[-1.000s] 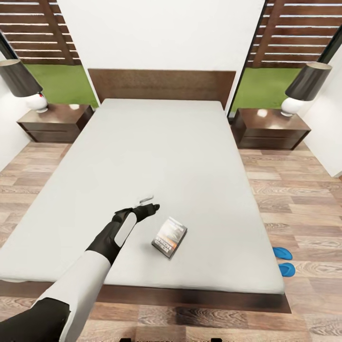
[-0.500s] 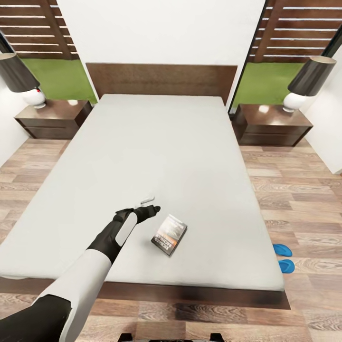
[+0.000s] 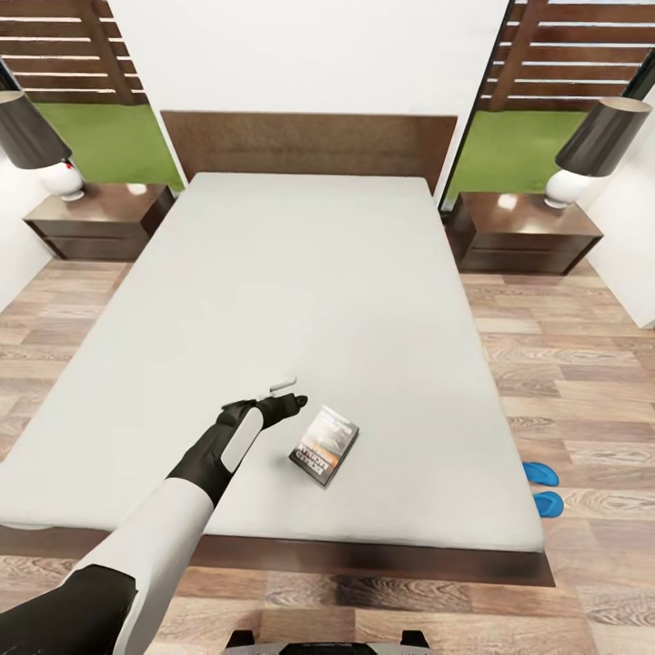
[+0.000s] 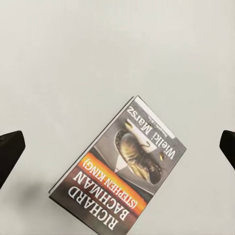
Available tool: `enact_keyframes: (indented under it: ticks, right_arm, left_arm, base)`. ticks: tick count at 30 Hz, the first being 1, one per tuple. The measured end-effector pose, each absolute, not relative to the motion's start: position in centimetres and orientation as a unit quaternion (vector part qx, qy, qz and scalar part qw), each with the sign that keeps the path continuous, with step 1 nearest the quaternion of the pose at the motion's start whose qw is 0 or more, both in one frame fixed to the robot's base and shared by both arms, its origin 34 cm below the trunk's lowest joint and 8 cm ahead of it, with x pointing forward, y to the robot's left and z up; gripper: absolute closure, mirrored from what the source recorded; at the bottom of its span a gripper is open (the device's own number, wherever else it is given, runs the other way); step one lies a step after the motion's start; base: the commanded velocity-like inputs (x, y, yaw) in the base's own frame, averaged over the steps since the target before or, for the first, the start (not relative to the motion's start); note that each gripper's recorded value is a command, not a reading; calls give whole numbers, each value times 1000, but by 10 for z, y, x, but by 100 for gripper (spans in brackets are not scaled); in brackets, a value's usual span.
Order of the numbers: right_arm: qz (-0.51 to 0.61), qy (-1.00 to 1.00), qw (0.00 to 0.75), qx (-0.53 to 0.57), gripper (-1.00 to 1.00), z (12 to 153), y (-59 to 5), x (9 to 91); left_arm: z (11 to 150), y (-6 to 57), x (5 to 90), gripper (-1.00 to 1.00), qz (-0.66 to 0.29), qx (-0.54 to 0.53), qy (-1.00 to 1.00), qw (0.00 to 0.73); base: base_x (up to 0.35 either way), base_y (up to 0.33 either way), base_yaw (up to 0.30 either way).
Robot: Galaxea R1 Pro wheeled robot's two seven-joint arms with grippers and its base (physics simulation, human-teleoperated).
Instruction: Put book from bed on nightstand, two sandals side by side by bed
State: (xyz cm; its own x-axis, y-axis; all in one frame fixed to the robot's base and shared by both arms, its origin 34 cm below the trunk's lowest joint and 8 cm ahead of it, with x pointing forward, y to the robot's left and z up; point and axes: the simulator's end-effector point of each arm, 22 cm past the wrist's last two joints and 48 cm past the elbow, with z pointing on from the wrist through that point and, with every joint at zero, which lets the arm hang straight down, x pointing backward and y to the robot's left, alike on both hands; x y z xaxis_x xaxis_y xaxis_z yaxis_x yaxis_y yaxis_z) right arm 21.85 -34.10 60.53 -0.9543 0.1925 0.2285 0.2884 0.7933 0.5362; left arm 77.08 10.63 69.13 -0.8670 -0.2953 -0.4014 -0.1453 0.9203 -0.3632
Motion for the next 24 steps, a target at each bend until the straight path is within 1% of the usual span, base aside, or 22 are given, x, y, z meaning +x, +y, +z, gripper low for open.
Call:
enact_keyframes:
  ticks: [3, 7, 10, 24]
  right_arm:
    - [-292, -945, 78, -127, -100, 605, -345, 222]
    - [-291, -952, 30, -90, -100, 599, -356, 271]
    - [-290, -954, 13, -71, -100, 598, -358, 288]
    - [-284, -957, 9, -59, -100, 593, -361, 293]
  left_arm:
    - [691, 106, 771, -100, -164, -115, 952, 230]
    - [691, 106, 770, -100, -164, -116, 952, 230]
    - [691, 105, 770, -100, -165, -116, 952, 229]
    - [686, 105, 769, -100, -165, -116, 953, 228]
  base:
    - [0, 0, 0]
    - [0, 0, 0]
    - [0, 0, 0]
    - [0, 0, 0]
